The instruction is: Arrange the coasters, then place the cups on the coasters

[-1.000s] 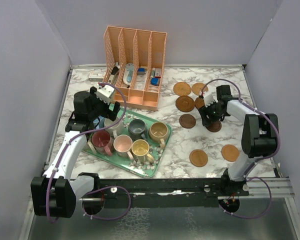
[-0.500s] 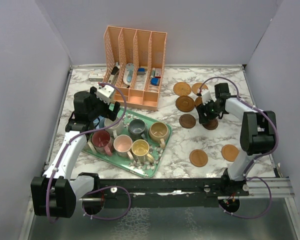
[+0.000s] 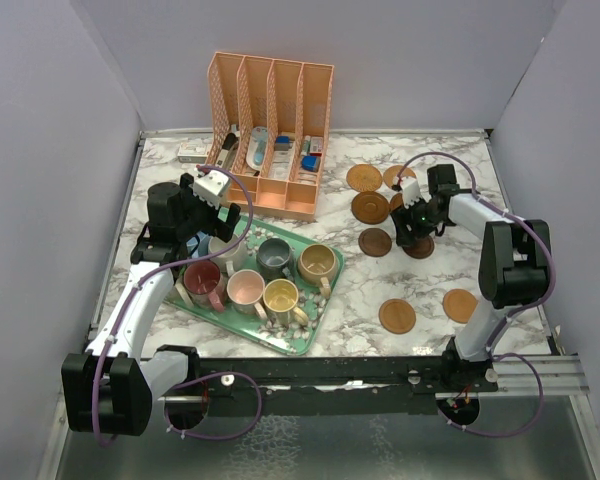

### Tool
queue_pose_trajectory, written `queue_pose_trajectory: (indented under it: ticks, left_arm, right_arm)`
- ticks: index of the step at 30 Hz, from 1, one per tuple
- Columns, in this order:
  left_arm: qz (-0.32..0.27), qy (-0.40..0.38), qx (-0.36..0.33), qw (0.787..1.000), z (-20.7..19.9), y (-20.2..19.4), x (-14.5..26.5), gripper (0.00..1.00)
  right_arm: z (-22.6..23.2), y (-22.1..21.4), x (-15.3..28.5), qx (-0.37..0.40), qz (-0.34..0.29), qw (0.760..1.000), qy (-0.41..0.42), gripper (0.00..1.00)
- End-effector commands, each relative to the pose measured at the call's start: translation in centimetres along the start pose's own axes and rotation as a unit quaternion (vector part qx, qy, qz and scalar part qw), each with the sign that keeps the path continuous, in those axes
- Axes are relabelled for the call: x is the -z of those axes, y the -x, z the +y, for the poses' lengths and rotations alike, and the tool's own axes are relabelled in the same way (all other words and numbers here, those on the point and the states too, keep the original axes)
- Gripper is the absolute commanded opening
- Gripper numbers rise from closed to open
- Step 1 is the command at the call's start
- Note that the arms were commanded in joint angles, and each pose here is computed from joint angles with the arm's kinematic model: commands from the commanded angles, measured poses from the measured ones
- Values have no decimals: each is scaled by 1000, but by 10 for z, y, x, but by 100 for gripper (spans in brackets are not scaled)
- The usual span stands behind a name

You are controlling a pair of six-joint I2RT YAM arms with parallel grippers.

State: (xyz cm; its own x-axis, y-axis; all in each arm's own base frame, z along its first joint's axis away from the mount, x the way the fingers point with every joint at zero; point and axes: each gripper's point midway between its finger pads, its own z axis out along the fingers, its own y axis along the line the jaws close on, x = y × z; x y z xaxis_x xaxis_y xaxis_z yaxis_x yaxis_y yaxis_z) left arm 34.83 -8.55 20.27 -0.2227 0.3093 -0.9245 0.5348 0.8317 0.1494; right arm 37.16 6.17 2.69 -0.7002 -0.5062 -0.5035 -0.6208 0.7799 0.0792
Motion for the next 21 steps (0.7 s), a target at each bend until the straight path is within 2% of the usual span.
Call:
queue_pose_trajectory:
  ticks: [1, 14, 21]
  left_arm:
    - [-9, -14, -7, 1000, -6, 4, 0, 99]
    - [-9, -14, -8, 1000, -6, 4, 1, 99]
    - [-9, -17, -8, 1000, -7, 4, 0, 99]
  right_arm:
    - [3, -17, -17, -10, 35, 999, 6, 61]
    - [3, -9, -15, -5, 28, 1000, 11, 61]
    - [4, 7, 4, 8, 7, 1000, 5, 62]
